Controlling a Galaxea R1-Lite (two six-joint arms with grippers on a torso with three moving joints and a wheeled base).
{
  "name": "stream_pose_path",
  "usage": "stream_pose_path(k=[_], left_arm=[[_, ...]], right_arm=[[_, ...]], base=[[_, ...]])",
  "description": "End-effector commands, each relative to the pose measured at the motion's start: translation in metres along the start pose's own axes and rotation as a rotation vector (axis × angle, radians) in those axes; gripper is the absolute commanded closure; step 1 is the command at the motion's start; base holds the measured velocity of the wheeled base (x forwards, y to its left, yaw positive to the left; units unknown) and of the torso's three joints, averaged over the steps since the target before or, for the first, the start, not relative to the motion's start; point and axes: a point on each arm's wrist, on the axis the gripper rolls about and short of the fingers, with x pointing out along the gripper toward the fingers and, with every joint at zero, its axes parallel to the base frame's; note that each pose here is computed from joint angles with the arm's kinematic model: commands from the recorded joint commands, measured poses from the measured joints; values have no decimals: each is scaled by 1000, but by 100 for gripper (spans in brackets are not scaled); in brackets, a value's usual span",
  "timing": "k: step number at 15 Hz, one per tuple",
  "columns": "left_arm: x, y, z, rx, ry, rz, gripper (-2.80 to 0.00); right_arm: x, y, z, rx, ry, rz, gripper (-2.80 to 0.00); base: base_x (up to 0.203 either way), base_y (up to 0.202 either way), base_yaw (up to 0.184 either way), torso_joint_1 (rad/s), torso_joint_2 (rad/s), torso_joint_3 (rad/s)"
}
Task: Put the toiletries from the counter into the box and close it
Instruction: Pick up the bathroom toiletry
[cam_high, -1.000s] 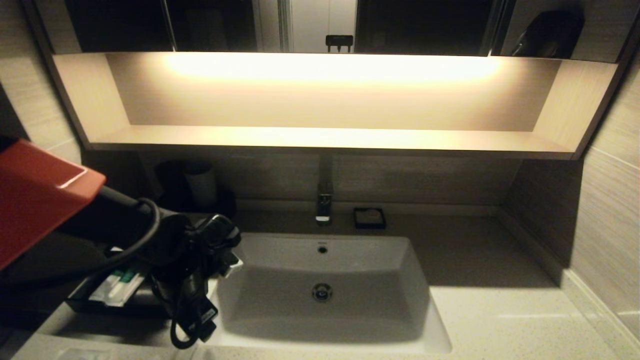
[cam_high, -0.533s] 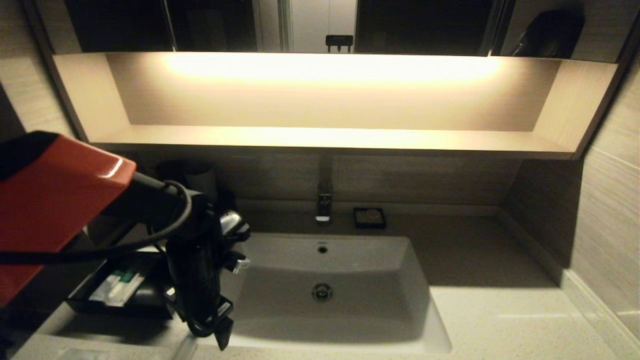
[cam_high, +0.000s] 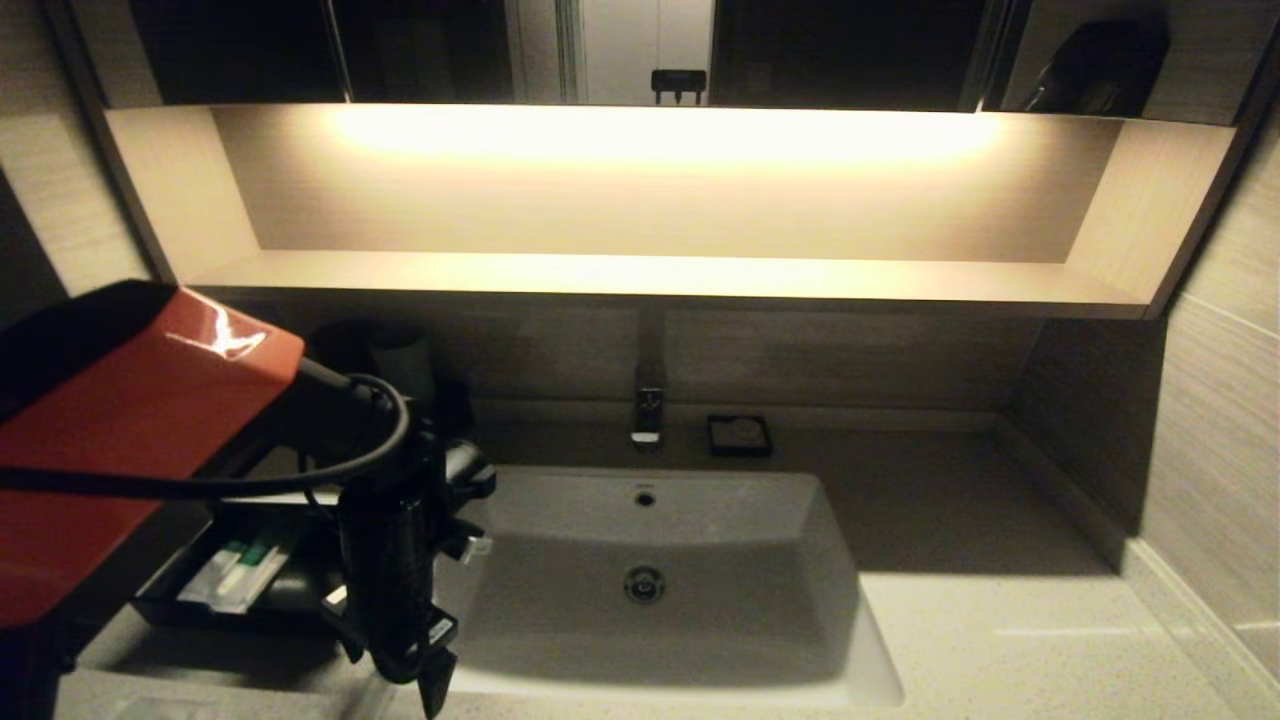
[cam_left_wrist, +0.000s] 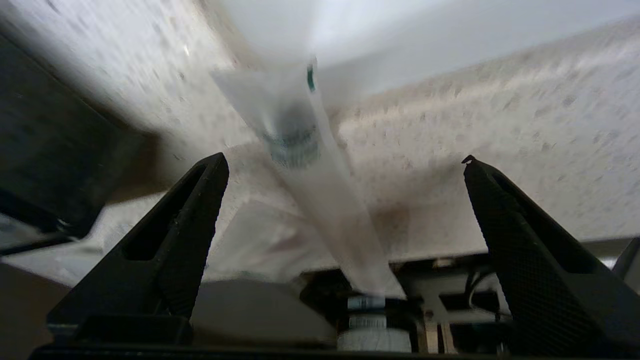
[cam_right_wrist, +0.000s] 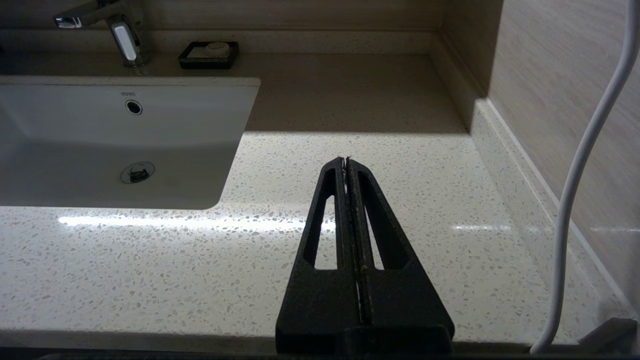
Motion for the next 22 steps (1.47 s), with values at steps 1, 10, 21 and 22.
stream_pose_path(k=[1, 10, 21, 22], left_arm=[[-2, 2, -1, -6, 24, -4, -280], [1, 10, 0, -35, 74, -14, -280], [9, 10, 3, -36, 101, -22, -280], [10, 10, 3, -36, 101, -22, -280]], right_arm=[[0, 0, 0, 0, 0, 0, 0], [0, 0, 0, 0, 0, 0, 0], [0, 0, 0, 0, 0, 0, 0], [0, 0, 0, 0, 0, 0, 0]], base=[[0, 0, 0, 0, 0, 0], [0, 0, 0, 0, 0, 0], [0, 0, 0, 0, 0, 0], [0, 0, 0, 0, 0, 0]])
